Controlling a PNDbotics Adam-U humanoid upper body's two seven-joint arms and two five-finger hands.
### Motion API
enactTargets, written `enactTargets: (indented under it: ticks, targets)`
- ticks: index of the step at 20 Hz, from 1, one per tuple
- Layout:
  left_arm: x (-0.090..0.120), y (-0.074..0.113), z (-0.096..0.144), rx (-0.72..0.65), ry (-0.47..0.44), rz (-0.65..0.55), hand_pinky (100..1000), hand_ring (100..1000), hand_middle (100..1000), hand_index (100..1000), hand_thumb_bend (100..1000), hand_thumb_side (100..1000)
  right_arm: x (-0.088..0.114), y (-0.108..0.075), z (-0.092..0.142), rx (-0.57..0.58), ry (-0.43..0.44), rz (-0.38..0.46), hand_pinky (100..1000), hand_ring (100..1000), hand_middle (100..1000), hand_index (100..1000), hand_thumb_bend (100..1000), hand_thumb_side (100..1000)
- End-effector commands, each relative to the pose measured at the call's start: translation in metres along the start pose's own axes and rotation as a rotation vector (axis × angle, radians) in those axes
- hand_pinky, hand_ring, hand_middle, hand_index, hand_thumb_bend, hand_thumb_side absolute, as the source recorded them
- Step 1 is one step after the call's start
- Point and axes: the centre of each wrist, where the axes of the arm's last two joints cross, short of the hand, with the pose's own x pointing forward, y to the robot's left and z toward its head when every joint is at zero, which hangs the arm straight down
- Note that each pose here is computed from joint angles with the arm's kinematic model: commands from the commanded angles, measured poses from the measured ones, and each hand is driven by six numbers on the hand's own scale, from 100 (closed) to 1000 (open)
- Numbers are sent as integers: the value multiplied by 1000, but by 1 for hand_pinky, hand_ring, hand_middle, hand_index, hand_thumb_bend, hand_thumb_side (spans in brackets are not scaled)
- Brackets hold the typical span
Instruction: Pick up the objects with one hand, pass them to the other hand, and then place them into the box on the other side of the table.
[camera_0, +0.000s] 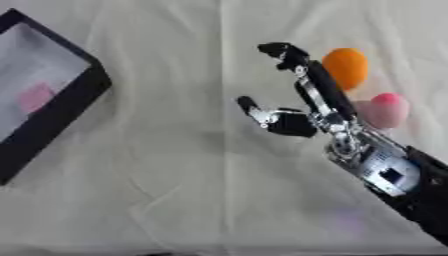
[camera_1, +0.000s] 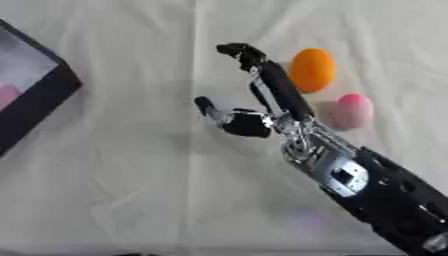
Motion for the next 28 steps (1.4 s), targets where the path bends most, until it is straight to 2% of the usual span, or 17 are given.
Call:
enactTargets:
  ticks: [1, 2, 7, 15, 19, 22, 28]
  targets:
    - [-7, 26, 6, 46, 20, -36, 882, 651, 669, 720, 277, 494, -2, -8, 5, 14, -36, 47, 784, 874, 844, 897, 481, 446]
    - [-10, 28, 8, 48, 30, -39, 882, 650, 669, 720, 276, 495, -4, -7, 10, 26, -40, 61, 785, 874, 844, 896, 447, 417]
    - [-24, 30, 16, 53, 73, -46, 885, 650, 669, 718, 272, 502, -12, -2, 30, 86, -36, 106, 791, 872, 841, 891, 482, 395]
    - [-38, 39, 27, 81, 112, -45, 889, 648, 669, 717, 264, 510, -21, -7, 41, 53, -32, 149, 795, 872, 840, 885, 501, 368]
    - [-43, 50, 38, 111, 122, -23, 895, 643, 672, 718, 249, 518, -26, -10, 48, 34, -15, 173, 797, 870, 836, 875, 520, 346]
    - [-43, 61, 49, 140, 118, 20, 910, 640, 688, 726, 203, 556, -29, -13, 50, 12, -2, 182, 798, 871, 834, 871, 529, 319]
    - [-32, 84, 71, 216, 67, 148, 928, 629, 689, 725, 155, 601, -34, -23, 49, -61, 3, 199, 801, 874, 835, 868, 532, 287]
